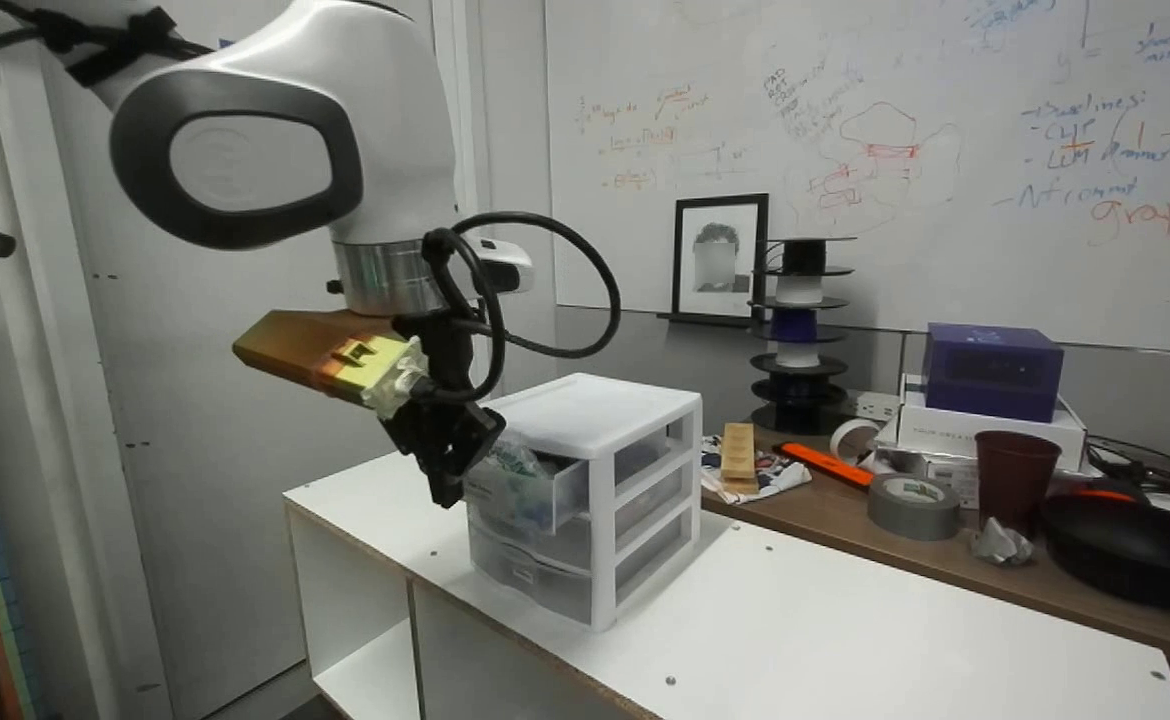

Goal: Put the papers in the topmost drawer

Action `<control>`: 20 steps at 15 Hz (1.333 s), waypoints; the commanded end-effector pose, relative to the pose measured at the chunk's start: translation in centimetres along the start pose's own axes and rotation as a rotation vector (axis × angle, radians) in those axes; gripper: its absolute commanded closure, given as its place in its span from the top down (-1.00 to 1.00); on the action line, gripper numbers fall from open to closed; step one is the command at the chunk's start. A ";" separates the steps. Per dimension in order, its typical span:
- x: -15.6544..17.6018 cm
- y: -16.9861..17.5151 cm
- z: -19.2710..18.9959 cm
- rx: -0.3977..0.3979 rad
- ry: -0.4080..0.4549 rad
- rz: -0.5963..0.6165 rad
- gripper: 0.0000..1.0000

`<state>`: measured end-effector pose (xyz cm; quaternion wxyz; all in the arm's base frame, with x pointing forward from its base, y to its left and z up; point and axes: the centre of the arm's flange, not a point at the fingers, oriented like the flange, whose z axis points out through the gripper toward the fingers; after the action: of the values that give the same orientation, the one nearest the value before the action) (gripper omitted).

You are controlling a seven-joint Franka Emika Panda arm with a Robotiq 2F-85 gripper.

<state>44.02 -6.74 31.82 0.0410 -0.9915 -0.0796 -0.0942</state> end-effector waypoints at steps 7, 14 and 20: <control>6.2 4.4 1.6 -0.119 0.192 -0.043 -0.79; 3.5 4.2 -1.5 -0.134 -0.001 -0.121 -0.14; 1.0 4.6 -8.5 -0.133 -0.186 -0.027 0.77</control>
<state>46.05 -12.31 35.11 -0.0412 -0.9933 -0.1037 -0.0312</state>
